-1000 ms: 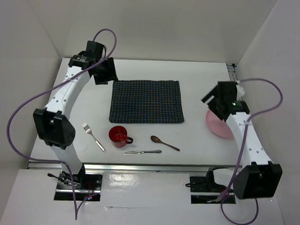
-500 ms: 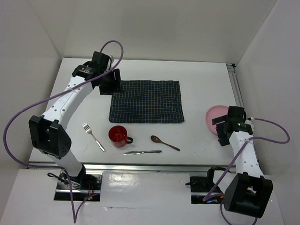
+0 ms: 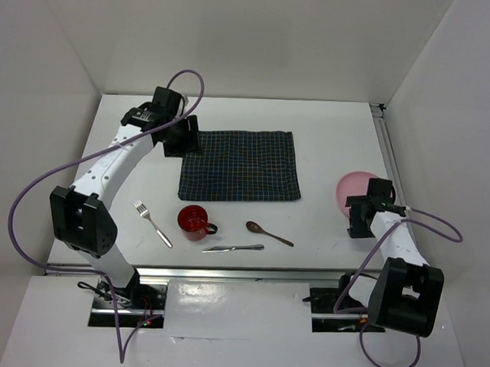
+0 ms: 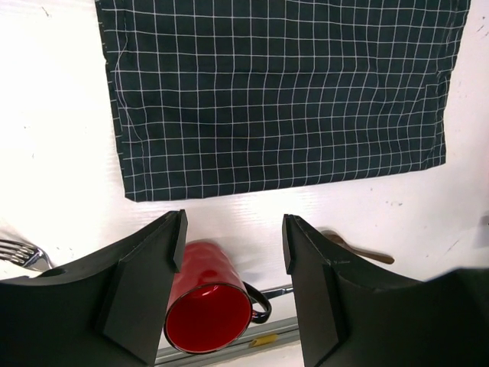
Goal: Set the dinner table for one person
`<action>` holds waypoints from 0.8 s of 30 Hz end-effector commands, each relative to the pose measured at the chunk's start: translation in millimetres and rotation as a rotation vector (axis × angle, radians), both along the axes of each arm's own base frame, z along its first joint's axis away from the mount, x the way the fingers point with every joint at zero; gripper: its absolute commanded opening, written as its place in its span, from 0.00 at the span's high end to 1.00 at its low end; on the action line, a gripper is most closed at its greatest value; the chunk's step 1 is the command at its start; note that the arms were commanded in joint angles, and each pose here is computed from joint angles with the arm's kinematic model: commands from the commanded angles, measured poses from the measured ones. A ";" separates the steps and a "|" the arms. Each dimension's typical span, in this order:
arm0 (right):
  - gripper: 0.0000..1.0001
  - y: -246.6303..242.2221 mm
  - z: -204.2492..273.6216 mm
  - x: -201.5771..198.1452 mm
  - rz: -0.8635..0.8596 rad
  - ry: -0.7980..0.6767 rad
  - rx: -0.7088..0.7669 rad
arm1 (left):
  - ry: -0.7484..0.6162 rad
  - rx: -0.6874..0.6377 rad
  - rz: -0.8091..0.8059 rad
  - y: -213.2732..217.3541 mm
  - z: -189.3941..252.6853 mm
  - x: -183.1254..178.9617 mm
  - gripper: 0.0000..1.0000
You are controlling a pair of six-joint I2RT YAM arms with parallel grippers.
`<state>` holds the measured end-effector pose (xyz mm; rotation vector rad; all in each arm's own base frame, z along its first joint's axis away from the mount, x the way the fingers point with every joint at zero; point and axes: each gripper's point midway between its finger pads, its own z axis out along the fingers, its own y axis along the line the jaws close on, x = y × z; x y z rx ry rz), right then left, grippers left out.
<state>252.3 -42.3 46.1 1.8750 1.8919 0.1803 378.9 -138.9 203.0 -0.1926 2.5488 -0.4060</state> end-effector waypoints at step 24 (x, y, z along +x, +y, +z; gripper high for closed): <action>0.90 -12.6 -8.1 21.2 -0.094 -0.075 -0.010 | 0.005 -0.006 -0.042 -6.1 -8.0 2.1 0.31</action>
